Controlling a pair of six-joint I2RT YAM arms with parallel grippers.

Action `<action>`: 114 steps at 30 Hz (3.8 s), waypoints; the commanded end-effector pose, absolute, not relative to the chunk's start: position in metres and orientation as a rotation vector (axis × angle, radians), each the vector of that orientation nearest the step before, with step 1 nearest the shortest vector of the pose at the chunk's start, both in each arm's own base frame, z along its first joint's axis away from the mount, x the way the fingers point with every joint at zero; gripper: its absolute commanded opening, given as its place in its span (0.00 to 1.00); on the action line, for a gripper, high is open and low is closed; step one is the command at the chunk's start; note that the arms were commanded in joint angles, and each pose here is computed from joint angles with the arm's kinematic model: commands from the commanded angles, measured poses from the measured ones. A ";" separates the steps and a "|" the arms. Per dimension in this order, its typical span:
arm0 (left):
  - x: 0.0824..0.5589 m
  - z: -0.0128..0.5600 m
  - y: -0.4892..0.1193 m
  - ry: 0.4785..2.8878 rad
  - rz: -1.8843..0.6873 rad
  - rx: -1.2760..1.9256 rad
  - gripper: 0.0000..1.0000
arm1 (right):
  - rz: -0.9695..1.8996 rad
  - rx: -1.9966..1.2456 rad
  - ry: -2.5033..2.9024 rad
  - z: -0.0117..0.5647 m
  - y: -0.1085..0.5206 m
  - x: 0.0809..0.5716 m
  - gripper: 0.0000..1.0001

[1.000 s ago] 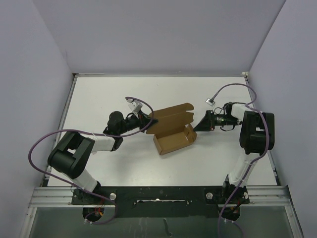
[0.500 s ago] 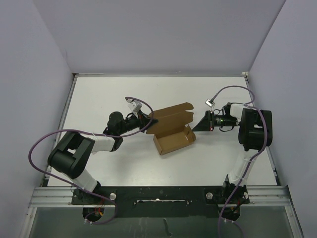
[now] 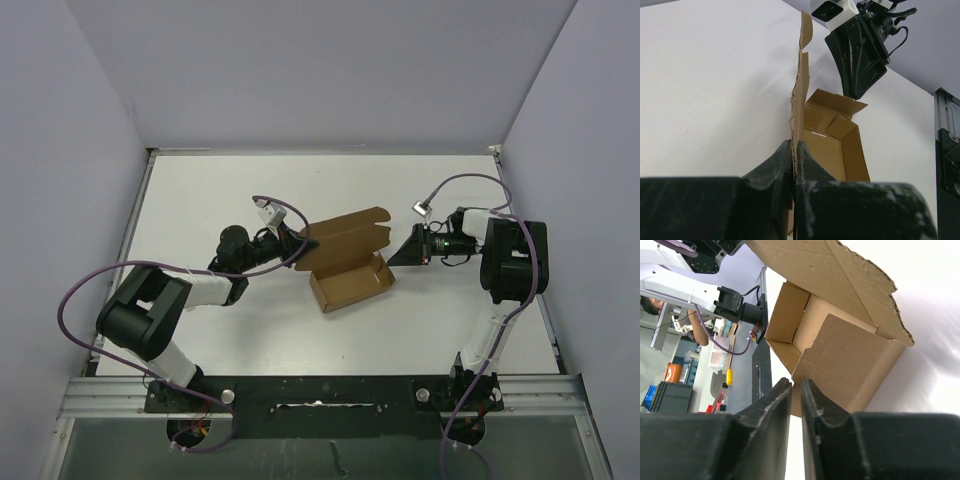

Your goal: Fold the paper box

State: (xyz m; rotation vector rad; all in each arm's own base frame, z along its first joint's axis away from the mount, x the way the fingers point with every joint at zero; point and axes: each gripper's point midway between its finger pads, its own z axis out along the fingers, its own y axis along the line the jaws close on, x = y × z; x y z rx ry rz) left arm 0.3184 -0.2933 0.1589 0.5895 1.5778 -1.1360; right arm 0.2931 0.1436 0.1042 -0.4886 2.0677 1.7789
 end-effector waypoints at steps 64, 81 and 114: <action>0.313 0.179 -0.311 1.524 -1.113 0.533 0.00 | 0.937 -0.849 2.378 0.053 0.142 0.309 0.31; 0.305 0.169 -0.319 1.533 -1.114 0.488 0.00 | 0.487 -1.037 2.451 0.029 0.127 0.319 0.19; 0.303 0.170 -0.333 1.444 -1.077 0.617 0.00 | 0.573 -1.101 2.231 0.088 0.136 0.316 0.38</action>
